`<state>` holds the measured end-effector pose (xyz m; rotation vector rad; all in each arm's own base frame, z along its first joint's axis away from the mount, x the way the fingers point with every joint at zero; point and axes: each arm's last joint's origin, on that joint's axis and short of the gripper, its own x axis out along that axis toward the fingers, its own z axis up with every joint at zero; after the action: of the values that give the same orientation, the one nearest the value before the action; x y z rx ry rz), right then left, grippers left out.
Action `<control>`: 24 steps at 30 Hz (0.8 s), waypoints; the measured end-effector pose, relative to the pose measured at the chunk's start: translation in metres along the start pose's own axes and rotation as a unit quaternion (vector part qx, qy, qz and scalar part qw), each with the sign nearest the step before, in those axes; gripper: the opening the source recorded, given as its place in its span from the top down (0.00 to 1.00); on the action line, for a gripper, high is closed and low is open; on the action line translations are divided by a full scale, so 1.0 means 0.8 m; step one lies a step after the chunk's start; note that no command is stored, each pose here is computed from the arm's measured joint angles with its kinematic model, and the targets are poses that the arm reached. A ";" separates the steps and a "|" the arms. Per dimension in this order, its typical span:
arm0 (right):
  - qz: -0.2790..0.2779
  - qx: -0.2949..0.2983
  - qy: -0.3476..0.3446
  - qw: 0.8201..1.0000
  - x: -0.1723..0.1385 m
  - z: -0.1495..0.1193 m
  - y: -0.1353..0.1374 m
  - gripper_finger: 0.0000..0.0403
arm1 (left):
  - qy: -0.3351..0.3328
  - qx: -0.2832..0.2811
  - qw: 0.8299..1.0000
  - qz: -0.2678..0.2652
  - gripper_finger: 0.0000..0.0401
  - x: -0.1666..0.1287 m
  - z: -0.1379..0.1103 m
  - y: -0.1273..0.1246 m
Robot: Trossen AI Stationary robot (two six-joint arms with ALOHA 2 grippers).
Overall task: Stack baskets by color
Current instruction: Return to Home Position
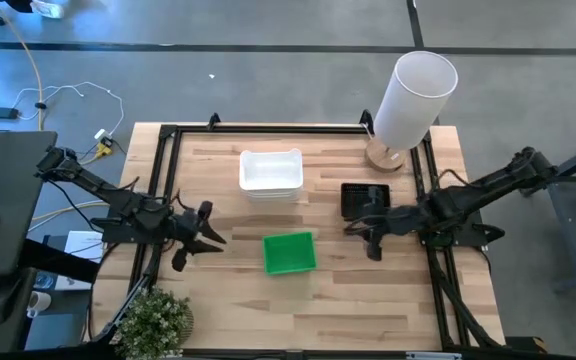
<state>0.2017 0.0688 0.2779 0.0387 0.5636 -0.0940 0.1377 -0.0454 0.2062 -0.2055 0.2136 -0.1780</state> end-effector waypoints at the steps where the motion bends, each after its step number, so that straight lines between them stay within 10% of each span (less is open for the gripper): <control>1: 0.002 0.005 -0.015 1.000 -0.005 -0.006 -0.003 0.73 | -0.002 0.006 1.000 0.001 0.78 -0.004 -0.005 0.002; 24: 0.082 0.032 -0.259 0.962 -0.082 -0.126 -0.067 0.73 | -0.067 0.113 0.991 -0.003 0.78 -0.038 -0.035 0.015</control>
<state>0.0875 0.0270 0.2272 0.1196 0.0315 0.0405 0.1041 -0.0328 0.1829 0.0074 0.0576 -0.1926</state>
